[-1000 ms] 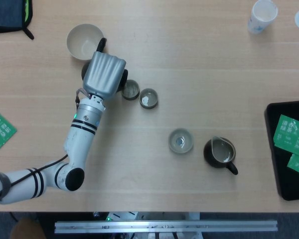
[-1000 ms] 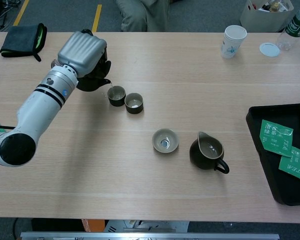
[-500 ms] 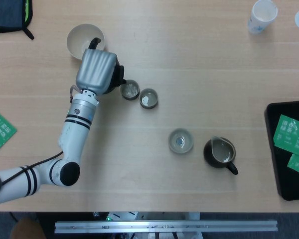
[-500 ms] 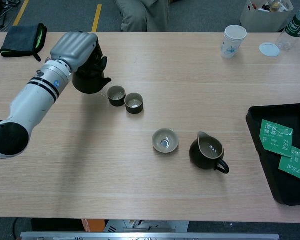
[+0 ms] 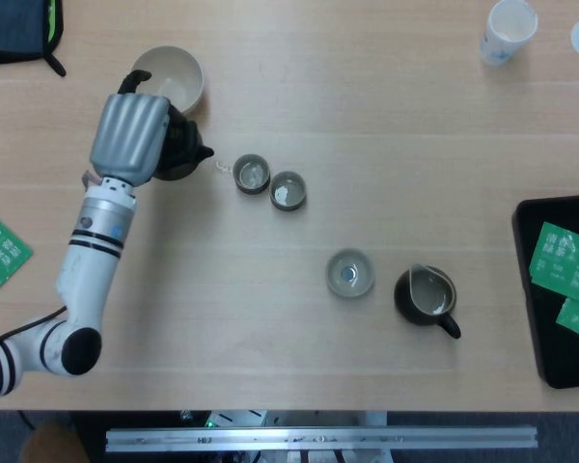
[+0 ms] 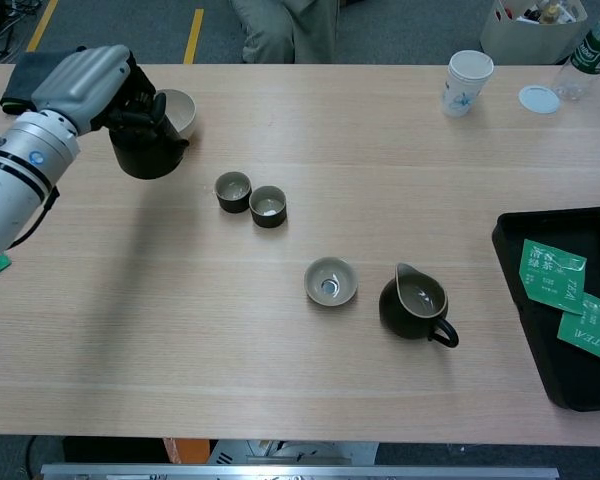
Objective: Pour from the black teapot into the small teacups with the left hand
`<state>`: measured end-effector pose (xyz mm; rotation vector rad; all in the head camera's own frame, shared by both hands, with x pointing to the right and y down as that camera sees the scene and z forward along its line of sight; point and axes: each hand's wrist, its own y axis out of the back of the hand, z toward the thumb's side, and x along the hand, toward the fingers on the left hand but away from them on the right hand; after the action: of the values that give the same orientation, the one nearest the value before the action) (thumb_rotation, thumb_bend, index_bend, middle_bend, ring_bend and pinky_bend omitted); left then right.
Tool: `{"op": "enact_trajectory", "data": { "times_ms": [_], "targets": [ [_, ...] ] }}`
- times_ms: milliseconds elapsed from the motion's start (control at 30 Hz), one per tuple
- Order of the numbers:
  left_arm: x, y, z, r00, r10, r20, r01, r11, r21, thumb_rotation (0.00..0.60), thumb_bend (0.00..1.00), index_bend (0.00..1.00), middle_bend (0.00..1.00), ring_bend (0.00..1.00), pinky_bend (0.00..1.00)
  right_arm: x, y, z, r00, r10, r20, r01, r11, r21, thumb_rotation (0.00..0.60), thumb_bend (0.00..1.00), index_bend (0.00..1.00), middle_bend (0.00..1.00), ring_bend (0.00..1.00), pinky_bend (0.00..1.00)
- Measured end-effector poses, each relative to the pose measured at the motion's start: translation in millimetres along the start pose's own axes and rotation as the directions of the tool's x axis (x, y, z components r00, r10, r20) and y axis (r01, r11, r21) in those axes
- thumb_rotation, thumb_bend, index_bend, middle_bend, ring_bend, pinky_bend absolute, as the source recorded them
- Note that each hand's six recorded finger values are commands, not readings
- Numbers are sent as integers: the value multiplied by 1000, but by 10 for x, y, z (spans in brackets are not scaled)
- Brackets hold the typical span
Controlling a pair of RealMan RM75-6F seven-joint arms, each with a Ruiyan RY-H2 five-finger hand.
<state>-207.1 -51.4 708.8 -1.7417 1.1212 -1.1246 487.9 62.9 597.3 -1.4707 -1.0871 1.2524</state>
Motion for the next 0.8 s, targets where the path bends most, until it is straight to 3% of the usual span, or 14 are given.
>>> {"op": "enact_trajectory", "data": {
  "times_ms": [300, 800],
  "targets": [
    [-326, -67, -317, 999, -28, -30, 27, 999, -23, 585, 553, 919, 1000, 895, 186, -35, -33, 58, 1000, 7, -16, -7, 1000, -2, 600, 148, 263, 268, 126, 106],
    [-500, -442, -448, 996, -73, -44, 72, 997, -4, 570, 552, 892, 1000, 837, 186, -16, -34, 38, 1000, 10, -10, -10, 1000, -5, 600, 147, 263, 268, 126, 106]
  ]
}}
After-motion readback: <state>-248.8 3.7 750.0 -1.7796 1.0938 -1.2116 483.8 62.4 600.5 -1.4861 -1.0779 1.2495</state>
